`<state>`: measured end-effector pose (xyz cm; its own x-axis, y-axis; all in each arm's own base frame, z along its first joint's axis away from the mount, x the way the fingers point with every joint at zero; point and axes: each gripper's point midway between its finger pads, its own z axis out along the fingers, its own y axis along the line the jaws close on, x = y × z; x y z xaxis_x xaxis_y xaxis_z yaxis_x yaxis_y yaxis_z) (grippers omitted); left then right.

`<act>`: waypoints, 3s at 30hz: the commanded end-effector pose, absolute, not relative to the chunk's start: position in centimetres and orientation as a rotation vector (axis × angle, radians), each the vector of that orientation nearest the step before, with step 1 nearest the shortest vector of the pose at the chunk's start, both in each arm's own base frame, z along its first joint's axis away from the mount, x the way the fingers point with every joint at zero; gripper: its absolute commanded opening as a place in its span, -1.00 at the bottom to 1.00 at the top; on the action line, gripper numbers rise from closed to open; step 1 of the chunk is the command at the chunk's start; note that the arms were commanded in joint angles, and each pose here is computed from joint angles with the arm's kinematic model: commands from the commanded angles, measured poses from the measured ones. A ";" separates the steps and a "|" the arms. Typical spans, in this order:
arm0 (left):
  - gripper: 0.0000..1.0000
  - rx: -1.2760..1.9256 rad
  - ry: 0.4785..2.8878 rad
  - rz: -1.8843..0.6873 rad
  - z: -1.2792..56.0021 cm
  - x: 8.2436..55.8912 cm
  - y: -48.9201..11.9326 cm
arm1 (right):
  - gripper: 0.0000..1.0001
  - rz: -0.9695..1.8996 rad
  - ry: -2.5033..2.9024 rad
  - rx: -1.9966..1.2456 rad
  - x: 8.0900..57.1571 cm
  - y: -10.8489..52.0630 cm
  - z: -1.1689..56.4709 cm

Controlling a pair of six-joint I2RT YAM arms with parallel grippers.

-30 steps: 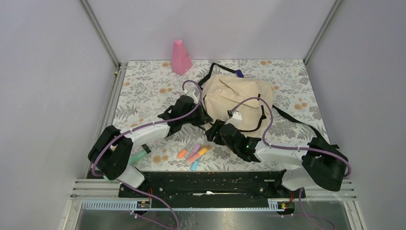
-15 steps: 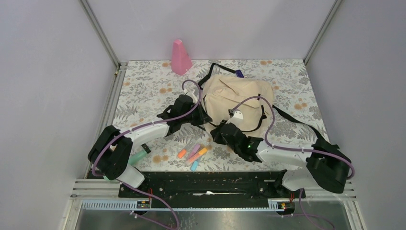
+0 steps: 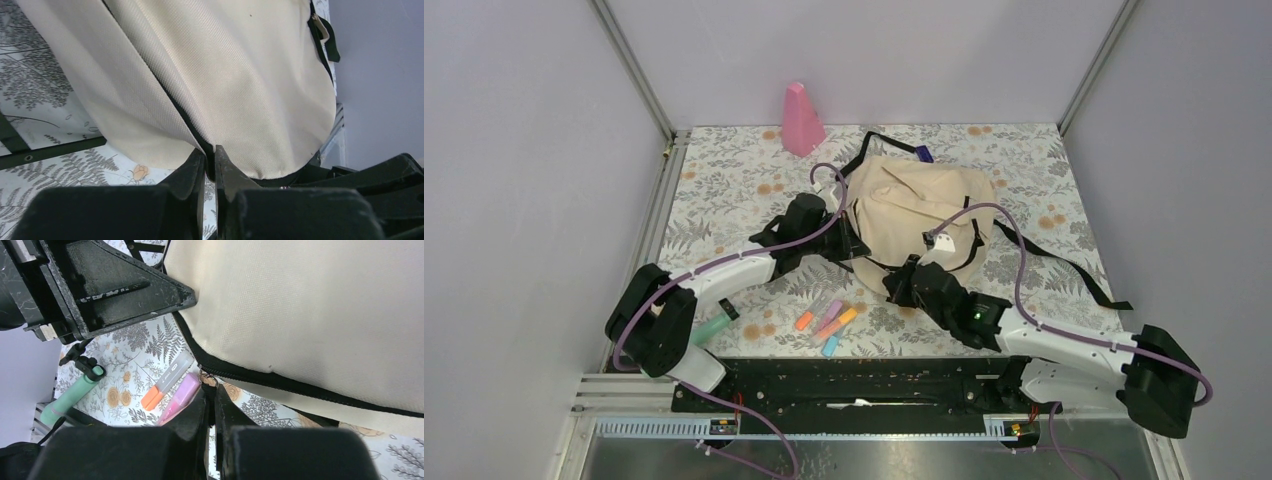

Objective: Pack the student bag
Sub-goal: Zip the student bag at the center of the board.

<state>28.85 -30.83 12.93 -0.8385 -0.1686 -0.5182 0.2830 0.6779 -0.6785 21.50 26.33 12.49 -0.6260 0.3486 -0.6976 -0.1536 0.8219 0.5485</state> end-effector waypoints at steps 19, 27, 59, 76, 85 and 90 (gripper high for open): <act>-1.00 0.004 2.191 -0.771 15.1 35.6 -24.2 | -1.00 0.444 2.171 0.106 19.7 18.9 12.7; -1.00 -0.003 2.203 -0.677 14.2 35.9 -22.2 | -1.00 0.589 2.230 0.198 19.1 18.7 12.7; -0.88 0.053 2.133 -0.736 16.0 35.7 -21.4 | -1.00 0.582 2.254 0.137 19.2 16.8 11.8; 0.64 0.871 1.711 -0.639 20.0 24.4 -30.3 | -1.00 0.718 2.289 -0.031 18.4 19.8 17.1; 0.79 1.036 1.488 -0.347 20.8 23.0 -33.5 | -1.00 0.842 2.267 -0.067 17.8 21.3 20.3; 0.84 1.125 1.444 -0.300 20.0 22.8 -35.6 | -1.00 0.884 2.279 -0.095 17.1 21.7 21.5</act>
